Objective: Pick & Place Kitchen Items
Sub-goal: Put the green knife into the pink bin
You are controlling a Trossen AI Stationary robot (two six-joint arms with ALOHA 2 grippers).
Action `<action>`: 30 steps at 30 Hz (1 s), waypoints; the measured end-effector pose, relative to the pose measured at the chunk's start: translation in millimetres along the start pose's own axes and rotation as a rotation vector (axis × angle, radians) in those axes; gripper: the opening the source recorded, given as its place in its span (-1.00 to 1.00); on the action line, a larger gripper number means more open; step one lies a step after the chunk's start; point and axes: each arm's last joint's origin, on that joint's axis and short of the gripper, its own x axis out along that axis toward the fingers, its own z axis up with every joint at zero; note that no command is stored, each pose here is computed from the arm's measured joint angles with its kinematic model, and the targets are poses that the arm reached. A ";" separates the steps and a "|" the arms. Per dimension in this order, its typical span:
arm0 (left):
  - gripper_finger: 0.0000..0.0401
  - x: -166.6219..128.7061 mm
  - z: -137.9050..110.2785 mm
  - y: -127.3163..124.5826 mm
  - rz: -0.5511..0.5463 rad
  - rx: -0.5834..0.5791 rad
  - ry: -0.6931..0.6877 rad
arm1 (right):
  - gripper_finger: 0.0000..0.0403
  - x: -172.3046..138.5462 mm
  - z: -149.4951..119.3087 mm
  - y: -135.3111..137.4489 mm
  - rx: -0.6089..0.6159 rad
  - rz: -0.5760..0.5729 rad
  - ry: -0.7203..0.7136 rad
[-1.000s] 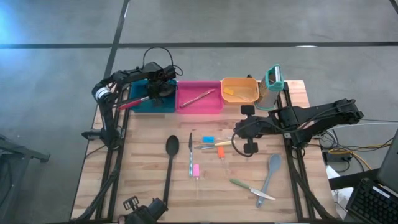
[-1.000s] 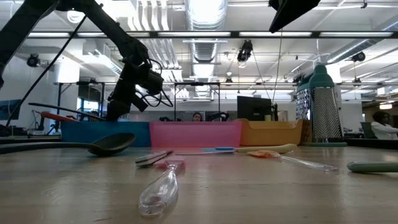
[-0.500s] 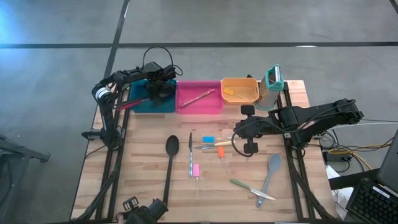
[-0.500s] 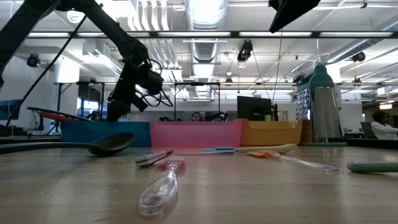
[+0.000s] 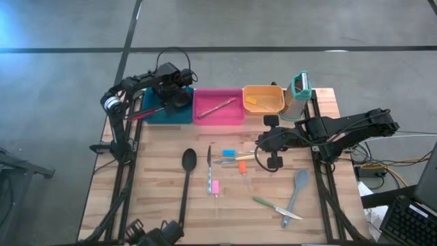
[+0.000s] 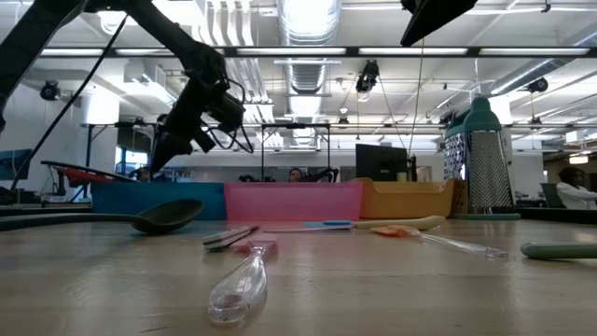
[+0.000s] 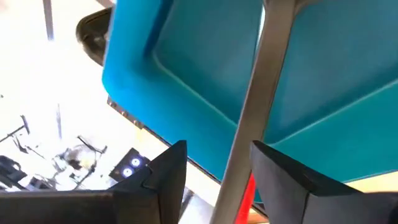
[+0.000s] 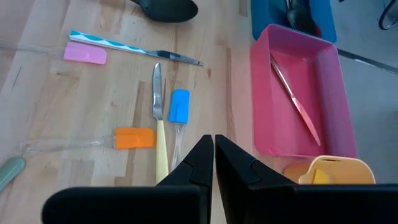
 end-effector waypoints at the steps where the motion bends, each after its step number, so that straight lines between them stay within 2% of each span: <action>1: -0.10 -3.2 0.1 -0.4 0.002 -0.018 -0.005 | -0.95 0.0 0.0 0.0 0.000 0.000 0.000; 4: -0.10 -12.9 -0.1 -5.5 0.002 -0.046 -0.019 | -0.95 0.0 0.0 -0.1 0.000 0.000 0.000; 8: -0.10 -27.1 -0.6 -19.1 0.015 -0.026 -0.043 | -0.95 0.0 0.0 -0.1 0.000 0.000 0.000; 13: -0.11 -45.8 -3.0 -46.6 0.037 0.025 -0.103 | -0.95 0.1 0.0 -0.2 0.005 0.000 0.000; 19: -0.11 -73.5 -18.6 -86.3 0.062 0.089 -0.206 | -0.95 0.1 0.0 -0.2 0.011 0.000 0.000; 24: -0.11 -97.3 -37.0 -120.7 0.067 0.116 -0.335 | -0.95 0.0 0.0 -0.1 0.013 0.000 0.000; 30: -0.11 -117.7 -61.0 -163.2 0.016 0.142 -0.570 | -0.95 0.0 -0.1 -0.1 0.022 0.000 0.001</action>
